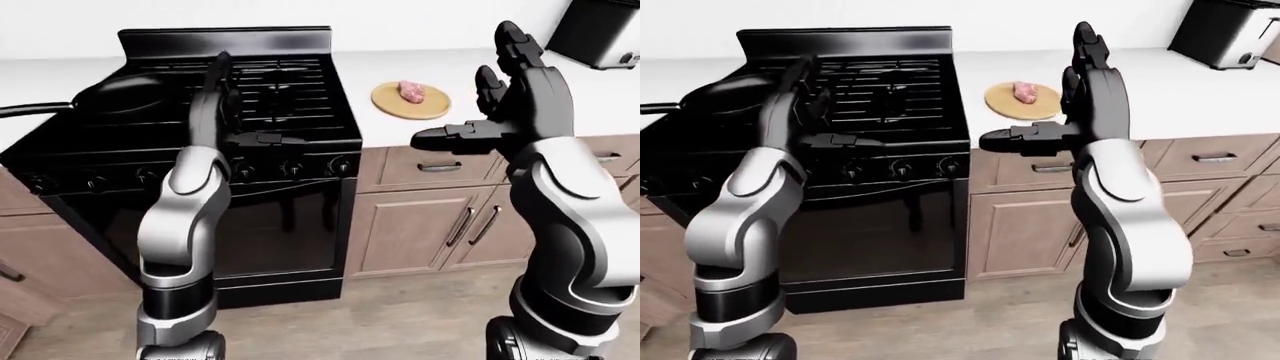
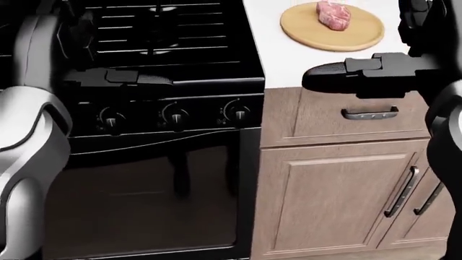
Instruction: Pick the steak from the plate and place it in the pan.
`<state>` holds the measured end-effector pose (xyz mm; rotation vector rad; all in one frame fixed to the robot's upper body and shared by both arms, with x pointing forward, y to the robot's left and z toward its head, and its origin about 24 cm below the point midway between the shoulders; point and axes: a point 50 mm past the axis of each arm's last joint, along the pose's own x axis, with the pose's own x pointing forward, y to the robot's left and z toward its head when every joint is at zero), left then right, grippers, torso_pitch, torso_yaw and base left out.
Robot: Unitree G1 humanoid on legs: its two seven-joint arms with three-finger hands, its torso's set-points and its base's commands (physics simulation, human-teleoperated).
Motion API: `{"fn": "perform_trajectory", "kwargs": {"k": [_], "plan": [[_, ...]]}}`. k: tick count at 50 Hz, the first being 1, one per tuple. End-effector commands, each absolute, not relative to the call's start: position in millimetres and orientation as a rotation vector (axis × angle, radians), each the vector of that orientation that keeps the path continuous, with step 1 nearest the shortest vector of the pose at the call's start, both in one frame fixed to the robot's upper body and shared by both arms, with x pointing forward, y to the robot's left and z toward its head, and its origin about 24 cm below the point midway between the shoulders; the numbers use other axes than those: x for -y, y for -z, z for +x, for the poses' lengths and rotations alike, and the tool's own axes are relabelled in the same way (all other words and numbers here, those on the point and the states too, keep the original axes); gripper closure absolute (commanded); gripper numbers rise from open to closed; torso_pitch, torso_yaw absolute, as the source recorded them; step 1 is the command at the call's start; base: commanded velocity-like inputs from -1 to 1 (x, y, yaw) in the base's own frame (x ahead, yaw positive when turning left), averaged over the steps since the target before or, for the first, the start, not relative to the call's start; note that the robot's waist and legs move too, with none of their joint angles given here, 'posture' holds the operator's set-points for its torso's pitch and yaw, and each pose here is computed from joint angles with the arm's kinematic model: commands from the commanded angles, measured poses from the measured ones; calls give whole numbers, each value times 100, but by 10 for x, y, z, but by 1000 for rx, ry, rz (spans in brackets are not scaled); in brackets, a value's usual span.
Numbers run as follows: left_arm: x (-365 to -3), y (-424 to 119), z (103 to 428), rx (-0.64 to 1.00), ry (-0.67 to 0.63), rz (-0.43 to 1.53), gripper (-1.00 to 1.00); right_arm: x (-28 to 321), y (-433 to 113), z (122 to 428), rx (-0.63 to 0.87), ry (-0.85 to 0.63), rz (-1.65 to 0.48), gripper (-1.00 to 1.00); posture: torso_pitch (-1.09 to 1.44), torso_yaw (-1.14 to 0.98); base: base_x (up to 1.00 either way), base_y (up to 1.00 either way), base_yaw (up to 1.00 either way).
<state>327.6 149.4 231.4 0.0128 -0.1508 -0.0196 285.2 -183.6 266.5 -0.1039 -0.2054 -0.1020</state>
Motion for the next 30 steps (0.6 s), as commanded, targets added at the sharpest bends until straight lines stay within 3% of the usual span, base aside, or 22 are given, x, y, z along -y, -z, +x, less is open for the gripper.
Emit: {"fn": "perform_trajectory", "kwargs": {"k": [1, 30], "plan": [[-1540, -2551, 3214, 269, -5, 13, -100, 1787, -2833, 2789, 307, 81, -109, -100, 0, 0, 19, -3, 0], [-1538, -2524, 3235, 264, -5, 18, -100, 1780, -2825, 2799, 305, 77, -108, -100, 0, 0, 19, -6, 0]]}}
